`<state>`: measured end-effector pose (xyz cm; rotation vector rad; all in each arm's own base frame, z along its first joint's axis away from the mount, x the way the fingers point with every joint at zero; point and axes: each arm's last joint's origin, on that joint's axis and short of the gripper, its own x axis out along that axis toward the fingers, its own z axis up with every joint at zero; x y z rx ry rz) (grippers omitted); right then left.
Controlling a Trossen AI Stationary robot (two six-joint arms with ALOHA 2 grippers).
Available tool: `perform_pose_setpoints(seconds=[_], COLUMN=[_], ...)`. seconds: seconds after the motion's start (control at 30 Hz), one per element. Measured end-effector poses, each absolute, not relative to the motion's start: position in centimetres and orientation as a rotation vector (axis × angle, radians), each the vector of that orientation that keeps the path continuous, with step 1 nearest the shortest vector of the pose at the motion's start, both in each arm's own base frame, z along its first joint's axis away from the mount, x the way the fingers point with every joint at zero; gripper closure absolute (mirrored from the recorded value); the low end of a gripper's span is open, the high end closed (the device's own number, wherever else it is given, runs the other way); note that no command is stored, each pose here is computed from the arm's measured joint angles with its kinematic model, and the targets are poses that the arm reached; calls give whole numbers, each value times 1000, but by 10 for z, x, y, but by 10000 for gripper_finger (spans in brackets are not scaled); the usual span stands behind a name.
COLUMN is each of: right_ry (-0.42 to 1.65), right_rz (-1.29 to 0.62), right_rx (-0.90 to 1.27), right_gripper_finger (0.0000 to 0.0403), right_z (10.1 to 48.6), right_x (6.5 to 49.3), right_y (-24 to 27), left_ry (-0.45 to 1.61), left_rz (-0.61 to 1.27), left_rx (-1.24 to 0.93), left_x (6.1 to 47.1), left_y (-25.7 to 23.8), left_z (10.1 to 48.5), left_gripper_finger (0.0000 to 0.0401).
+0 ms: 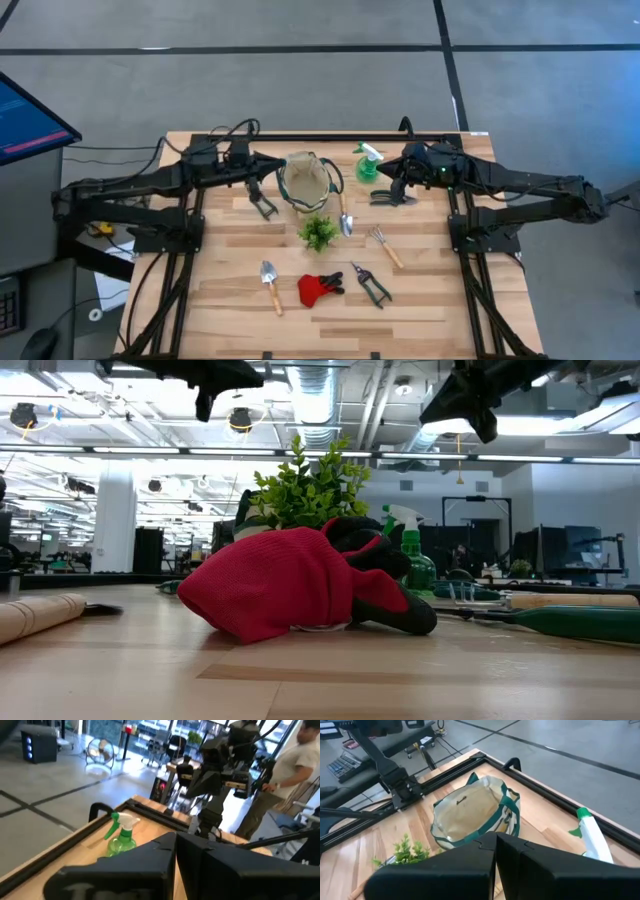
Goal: Pick & Place Garden tools in Gardening bag
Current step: Put the green spray bottle into the brown gardening bag
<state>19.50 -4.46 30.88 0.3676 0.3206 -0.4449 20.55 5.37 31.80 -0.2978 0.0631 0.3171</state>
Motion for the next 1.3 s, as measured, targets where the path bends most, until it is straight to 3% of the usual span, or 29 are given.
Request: perform_pose_setpoints(seconds=[0.23, 0.53, 1.17, 1.3], right_ry=[384, 665, 725, 794], right_rz=[-468, -515, -572, -519], right_rx=[385, 207, 220, 95], right_gripper_finger=[403, 403, 403, 400], right_z=[302, 299, 289, 286], right_x=[205, 234, 244, 243], right_y=[-48, -70, -95, -95], left_ry=[241, 196, 154, 153], left_rz=[338, 332, 327, 327], left_rx=[-285, -278, -274, -274], left_x=[219, 211, 204, 204], left_y=[57, 55, 53, 53], left_z=[311, 320, 327, 327], left_gripper_finger=[400, 400, 399, 399])
